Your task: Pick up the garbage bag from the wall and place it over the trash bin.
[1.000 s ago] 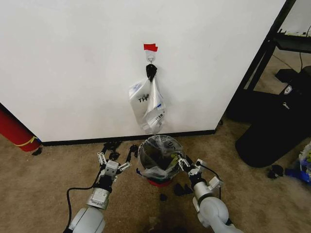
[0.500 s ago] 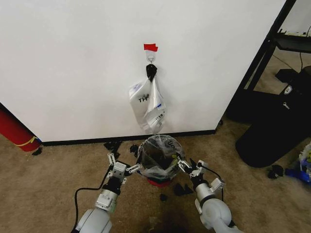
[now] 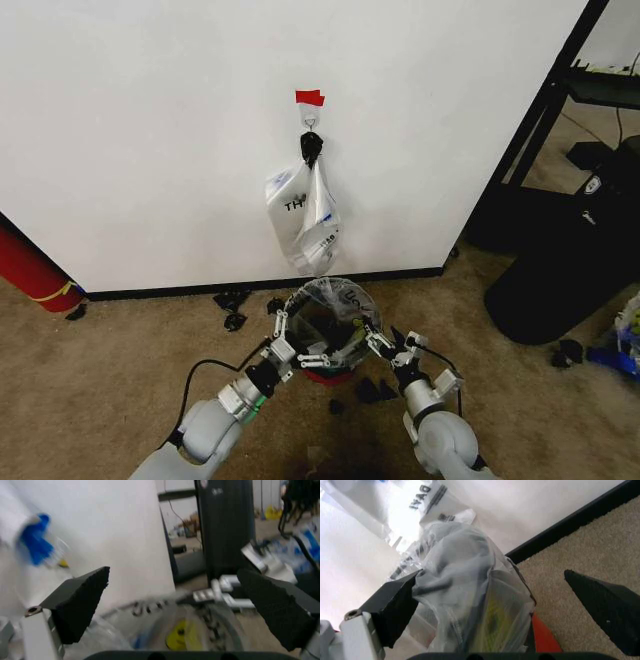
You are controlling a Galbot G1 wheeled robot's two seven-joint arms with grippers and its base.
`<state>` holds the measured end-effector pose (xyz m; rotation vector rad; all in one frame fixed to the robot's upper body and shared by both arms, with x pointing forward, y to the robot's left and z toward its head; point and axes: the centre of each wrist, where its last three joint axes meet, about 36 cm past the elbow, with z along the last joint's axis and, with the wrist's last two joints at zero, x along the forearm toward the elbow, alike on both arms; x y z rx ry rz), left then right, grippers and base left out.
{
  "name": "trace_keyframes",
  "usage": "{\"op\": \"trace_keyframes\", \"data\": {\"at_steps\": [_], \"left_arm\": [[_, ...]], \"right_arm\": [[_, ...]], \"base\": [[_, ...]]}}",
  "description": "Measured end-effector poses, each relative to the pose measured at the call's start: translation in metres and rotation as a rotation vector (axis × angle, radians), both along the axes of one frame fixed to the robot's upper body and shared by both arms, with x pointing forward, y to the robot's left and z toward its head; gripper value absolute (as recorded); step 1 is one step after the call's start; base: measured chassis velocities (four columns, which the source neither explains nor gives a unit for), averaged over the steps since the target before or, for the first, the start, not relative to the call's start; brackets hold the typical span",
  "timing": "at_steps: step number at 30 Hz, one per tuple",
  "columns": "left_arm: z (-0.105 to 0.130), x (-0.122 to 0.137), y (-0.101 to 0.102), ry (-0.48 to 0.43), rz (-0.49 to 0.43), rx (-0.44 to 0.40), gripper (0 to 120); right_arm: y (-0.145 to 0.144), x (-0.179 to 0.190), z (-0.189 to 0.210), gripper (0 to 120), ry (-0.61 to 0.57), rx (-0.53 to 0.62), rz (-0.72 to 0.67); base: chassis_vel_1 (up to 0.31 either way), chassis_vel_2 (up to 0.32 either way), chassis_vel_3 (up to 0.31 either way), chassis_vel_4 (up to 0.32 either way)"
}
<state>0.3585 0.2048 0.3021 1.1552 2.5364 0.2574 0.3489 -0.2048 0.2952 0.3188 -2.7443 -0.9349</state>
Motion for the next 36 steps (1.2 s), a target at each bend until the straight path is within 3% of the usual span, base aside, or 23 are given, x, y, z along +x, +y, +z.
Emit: {"op": "trace_keyframes", "data": {"at_steps": [5,10,17,21,26,31,33,36], "left_arm": [[-0.012,0.001,-0.009,0.000,0.069,0.039,100],[-0.017,-0.002,-0.030,0.042,0.211,0.020,100],[-0.011,-0.024,-0.056,0.072,0.308,0.028,100],[-0.005,-0.027,-0.057,0.061,0.347,0.027,100],[0.015,-0.026,-0.048,0.037,0.402,-0.017,100],[0.047,-0.029,-0.039,0.056,0.467,-0.170,100],[0.054,-0.029,-0.038,0.061,0.485,-0.201,100],[0.070,-0.027,-0.030,0.076,0.551,-0.288,100]], "right_arm": [[0.002,0.001,0.001,100,-0.006,0.004,0.003],[0.005,0.002,0.003,100,-0.017,0.014,-0.001],[0.006,0.002,0.004,100,-0.027,0.021,-0.003],[0.006,0.000,0.007,100,-0.068,0.041,0.014],[-0.006,-0.006,0.009,100,-0.235,0.072,0.090],[-0.018,-0.016,0.031,100,-0.511,-0.101,0.115],[-0.018,-0.018,0.034,100,-0.545,-0.154,0.085],[-0.026,-0.027,0.039,100,-0.671,-0.427,-0.040]], "base": [[0.000,0.000,0.000,0.000],[0.000,0.000,0.000,0.000],[0.000,0.000,0.000,0.000],[0.000,0.000,0.000,0.000],[0.000,0.000,0.000,0.000],[0.000,0.000,0.000,0.000],[0.000,0.000,0.000,0.000],[0.000,0.000,0.000,0.000]]}}
